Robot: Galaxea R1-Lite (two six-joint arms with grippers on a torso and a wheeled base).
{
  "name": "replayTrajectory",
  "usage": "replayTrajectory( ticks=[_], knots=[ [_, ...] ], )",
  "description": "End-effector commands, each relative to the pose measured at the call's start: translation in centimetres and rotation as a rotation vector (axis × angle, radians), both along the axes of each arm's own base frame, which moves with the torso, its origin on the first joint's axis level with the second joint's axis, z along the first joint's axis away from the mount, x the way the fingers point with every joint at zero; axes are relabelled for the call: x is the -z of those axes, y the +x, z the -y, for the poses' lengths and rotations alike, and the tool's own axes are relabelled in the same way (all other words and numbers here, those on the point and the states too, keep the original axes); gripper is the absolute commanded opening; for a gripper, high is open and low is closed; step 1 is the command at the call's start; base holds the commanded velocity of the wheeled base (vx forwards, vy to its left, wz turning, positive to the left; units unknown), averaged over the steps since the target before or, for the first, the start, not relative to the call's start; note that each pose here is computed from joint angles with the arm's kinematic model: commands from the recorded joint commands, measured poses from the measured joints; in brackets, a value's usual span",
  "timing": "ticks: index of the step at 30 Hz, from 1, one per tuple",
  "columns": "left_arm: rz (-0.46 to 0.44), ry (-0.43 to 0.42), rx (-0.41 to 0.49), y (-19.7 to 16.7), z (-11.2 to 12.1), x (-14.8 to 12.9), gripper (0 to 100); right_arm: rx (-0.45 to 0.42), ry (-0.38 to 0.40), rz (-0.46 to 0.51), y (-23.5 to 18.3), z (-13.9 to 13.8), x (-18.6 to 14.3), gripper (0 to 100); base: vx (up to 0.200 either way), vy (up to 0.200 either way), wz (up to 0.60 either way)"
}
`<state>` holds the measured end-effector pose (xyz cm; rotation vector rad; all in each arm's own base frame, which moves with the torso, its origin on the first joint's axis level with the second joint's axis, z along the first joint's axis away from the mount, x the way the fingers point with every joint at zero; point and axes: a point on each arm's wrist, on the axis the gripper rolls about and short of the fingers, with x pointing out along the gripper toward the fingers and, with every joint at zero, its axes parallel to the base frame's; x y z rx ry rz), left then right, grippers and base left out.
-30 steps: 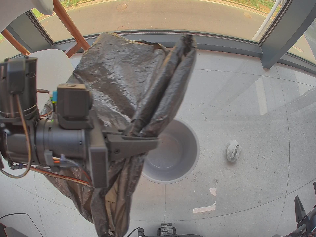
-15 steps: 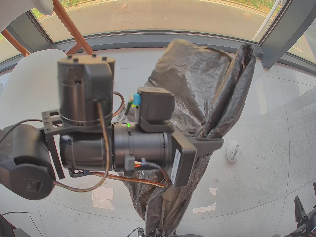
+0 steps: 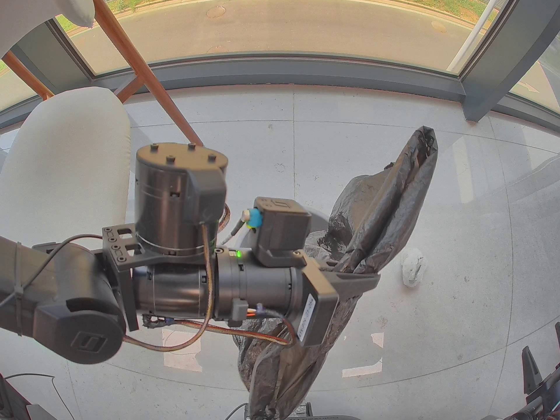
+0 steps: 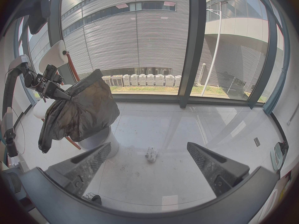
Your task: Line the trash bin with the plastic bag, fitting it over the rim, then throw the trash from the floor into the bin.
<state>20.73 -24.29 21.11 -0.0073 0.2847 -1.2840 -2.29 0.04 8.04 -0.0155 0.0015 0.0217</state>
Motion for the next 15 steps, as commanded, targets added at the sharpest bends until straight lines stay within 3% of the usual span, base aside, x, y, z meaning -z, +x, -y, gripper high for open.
replayTrajectory(
  ticks=[1,9,15],
  knots=[
    [0.046,-0.027,-0.036,2.9,0.7,0.7,0,-0.001,0.000,0.000,0.0,0.0,0.5,100,0.000,0.000,0.00],
    [0.052,-0.028,-0.049,3.7,0.8,0.7,0,0.000,-0.001,0.000,0.0,0.0,0.5,100,0.000,0.000,0.00],
    [-0.022,0.066,-0.047,2.2,-0.7,3.9,0,-0.001,-0.001,0.000,0.0,0.0,0.5,100,0.000,0.000,0.00]
  ],
)
